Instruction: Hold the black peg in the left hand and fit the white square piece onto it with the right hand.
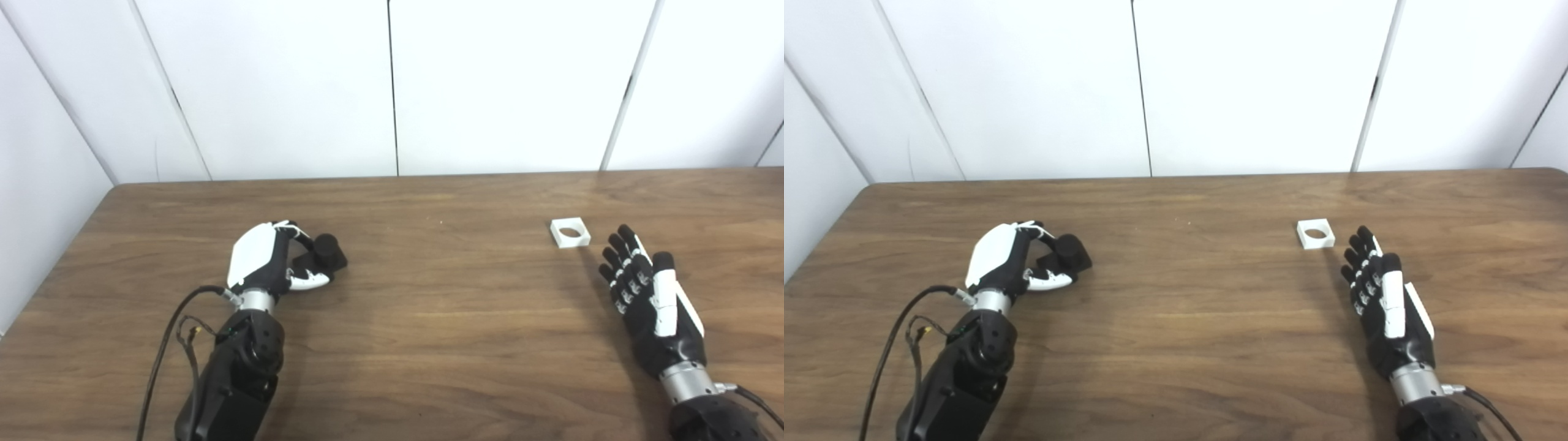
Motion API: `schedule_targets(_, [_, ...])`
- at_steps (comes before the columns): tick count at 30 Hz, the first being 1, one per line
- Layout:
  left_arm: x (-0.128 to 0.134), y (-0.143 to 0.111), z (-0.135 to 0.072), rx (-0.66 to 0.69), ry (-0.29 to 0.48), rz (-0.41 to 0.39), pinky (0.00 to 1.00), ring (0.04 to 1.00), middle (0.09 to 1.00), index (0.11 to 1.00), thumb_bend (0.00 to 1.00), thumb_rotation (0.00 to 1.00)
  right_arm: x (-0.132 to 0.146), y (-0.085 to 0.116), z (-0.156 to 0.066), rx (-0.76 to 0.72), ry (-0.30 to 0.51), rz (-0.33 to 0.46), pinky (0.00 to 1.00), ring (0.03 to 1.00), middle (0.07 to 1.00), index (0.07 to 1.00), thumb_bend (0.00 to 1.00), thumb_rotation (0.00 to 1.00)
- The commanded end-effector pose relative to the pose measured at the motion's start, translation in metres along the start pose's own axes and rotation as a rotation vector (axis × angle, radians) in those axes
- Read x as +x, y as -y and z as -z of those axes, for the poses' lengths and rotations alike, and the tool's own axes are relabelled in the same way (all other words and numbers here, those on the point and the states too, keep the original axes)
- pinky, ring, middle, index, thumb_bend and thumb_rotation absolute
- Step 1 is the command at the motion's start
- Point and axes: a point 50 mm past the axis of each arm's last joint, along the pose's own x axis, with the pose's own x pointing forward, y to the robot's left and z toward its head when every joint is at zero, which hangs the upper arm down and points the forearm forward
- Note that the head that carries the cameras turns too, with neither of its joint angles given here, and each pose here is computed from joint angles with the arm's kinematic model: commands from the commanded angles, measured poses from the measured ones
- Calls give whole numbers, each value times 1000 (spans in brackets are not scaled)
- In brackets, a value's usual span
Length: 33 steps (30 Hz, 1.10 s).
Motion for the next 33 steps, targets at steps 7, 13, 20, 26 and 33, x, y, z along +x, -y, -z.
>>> schedule_targets(7, [-24,4,-4,-7,62,47,807,926,886,490,509,78,-4,-9,0,13,2,-1,1000,1000,1000,1000,685,1000])
schedule_targets(13, [-42,9,-9,3,99,77,832,943,896,491,509,79,-5,-10,0,15,1,-4,1000,1000,1000,1000,684,1000])
schedule_targets(20, [-59,17,-14,9,128,118,912,958,906,491,509,80,-6,-12,-2,16,-2,-2,1000,1000,1000,1000,674,1000])
schedule_targets(26, [-69,24,-17,-5,137,152,991,965,910,491,508,82,-7,-12,-3,11,-4,-3,1000,1000,1000,1000,665,1000])
schedule_targets(33, [-77,29,-21,-15,138,183,1000,964,913,491,508,83,-9,-14,-4,6,-9,-1,1000,1000,1000,1000,675,1000])
